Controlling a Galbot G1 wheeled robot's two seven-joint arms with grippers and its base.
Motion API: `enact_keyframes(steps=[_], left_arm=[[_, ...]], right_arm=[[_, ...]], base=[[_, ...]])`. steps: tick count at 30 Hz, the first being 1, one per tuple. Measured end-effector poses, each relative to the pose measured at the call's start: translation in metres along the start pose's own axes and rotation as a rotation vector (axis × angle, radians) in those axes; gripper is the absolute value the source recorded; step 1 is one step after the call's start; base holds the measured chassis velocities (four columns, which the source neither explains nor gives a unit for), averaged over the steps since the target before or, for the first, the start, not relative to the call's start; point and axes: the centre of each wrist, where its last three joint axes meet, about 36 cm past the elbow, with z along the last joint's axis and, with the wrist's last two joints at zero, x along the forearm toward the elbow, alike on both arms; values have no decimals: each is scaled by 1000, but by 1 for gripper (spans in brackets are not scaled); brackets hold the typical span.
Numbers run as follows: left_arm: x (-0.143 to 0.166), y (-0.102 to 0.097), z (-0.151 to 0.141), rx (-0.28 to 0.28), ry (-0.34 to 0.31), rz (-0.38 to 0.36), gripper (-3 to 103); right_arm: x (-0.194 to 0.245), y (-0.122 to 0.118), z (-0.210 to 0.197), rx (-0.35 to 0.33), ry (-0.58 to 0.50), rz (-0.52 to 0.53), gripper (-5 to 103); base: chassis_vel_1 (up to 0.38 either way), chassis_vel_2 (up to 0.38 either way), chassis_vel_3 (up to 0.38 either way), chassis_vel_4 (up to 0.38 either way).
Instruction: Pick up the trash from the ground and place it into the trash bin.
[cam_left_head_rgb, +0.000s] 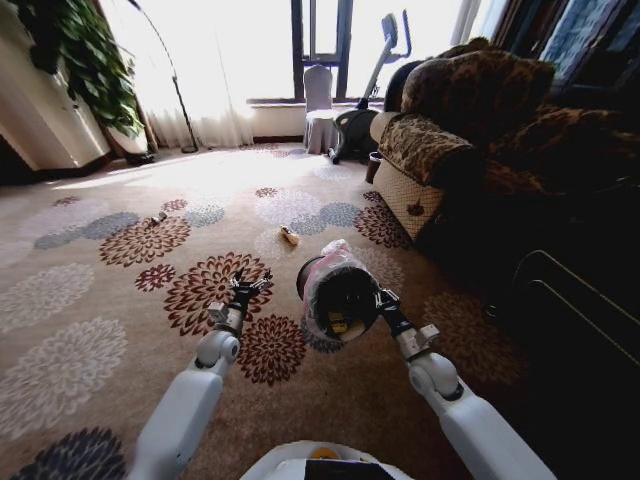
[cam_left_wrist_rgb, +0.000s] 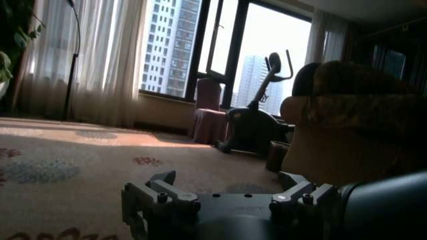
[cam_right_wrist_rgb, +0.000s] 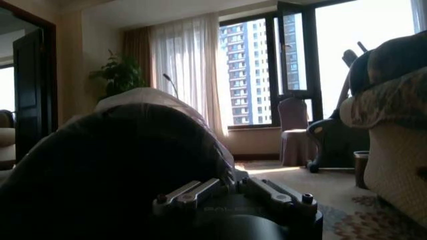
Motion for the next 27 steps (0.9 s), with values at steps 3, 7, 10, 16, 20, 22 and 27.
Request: enact_keyframes(steps=[3, 7, 10, 16, 20, 22, 27], left_arm=[[-5, 8, 8, -18, 25, 4, 100], [-10, 15, 14, -46, 49, 18, 100], [-12, 18, 17, -55, 62, 24, 100], [-9, 16, 25, -54, 89, 40, 100], [-8, 17, 25, -56, 90, 48, 100], [-8, 17, 25, -57, 90, 49, 100], [-7, 17, 24, -57, 86, 50, 102]], right_arm=[[4, 2, 0, -3, 4, 1, 0], [8, 6, 3, -16, 7, 2, 0], [9, 8, 3, -21, 3, 4, 0], [12, 10, 8, -29, -5, 10, 0], [13, 10, 8, -30, -10, 10, 0], [13, 10, 8, -31, -10, 11, 0], [13, 10, 7, -34, -11, 11, 0]], base=[[56, -1, -32, 34], [14, -3, -4, 10], [0, 0, 0, 0], [-73, 67, 83, -66], [-140, 152, 149, -145], [-196, 206, 207, -196], [-259, 214, 254, -204]])
